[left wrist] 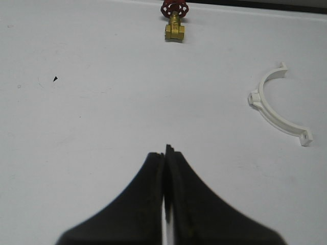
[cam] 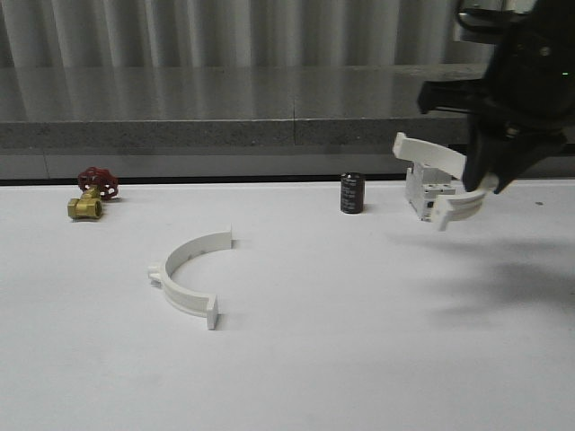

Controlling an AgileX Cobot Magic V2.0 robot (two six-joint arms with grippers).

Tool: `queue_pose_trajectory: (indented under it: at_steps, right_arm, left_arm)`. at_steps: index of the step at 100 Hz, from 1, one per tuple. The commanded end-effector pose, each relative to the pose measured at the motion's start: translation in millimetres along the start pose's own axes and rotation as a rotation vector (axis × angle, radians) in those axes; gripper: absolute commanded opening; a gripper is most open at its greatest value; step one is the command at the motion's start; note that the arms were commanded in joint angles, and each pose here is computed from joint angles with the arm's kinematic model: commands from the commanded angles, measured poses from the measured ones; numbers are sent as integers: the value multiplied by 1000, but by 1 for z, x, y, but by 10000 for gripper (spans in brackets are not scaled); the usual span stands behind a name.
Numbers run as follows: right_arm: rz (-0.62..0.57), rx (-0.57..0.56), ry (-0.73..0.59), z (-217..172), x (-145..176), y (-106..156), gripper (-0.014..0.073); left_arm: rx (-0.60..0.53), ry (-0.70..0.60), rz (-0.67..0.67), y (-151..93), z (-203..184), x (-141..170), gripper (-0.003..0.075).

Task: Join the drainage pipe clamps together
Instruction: 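Carry the clamp half toward the placed half, aligning the open ends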

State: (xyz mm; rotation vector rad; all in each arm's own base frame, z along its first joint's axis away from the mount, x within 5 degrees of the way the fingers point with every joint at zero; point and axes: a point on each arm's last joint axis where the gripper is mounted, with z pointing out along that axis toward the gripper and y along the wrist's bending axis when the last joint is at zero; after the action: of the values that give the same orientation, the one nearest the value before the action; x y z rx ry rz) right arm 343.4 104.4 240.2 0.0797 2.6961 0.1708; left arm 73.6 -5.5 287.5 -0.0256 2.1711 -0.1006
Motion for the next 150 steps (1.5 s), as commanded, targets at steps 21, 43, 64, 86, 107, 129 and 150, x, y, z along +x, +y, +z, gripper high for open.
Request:
queue_pose_trajectory:
  at_steps: [21, 43, 64, 86, 107, 129, 150]
  right_arm:
    - [31, 80, -105, -5, -5, 75, -27]
    - [-9, 50, -76, 24, 3, 122, -27]
    - [-26, 56, -47, 43, 10, 147, -27]
    - [-13, 48, -51, 45, 9, 151, -27]
    - [9, 20, -34, 51, 12, 154, -27]
    - [8, -5, -28, 58, 16, 161, -27]
    - [12, -22, -33, 60, 16, 162, -27]
  left_arm:
    - [19, -88, -5, -2, -4, -13, -21]
    - [19, -88, -5, -2, -4, -13, -21]
    - [19, -88, -5, -2, -4, -13, -21]
    - [19, -88, -5, -2, -4, -13, -21]
    - [19, -88, -5, -2, -4, -13, -21]
    - [19, -88, -5, -2, -4, -13, -21]
    - [19, -88, -5, -2, -4, -13, -21]
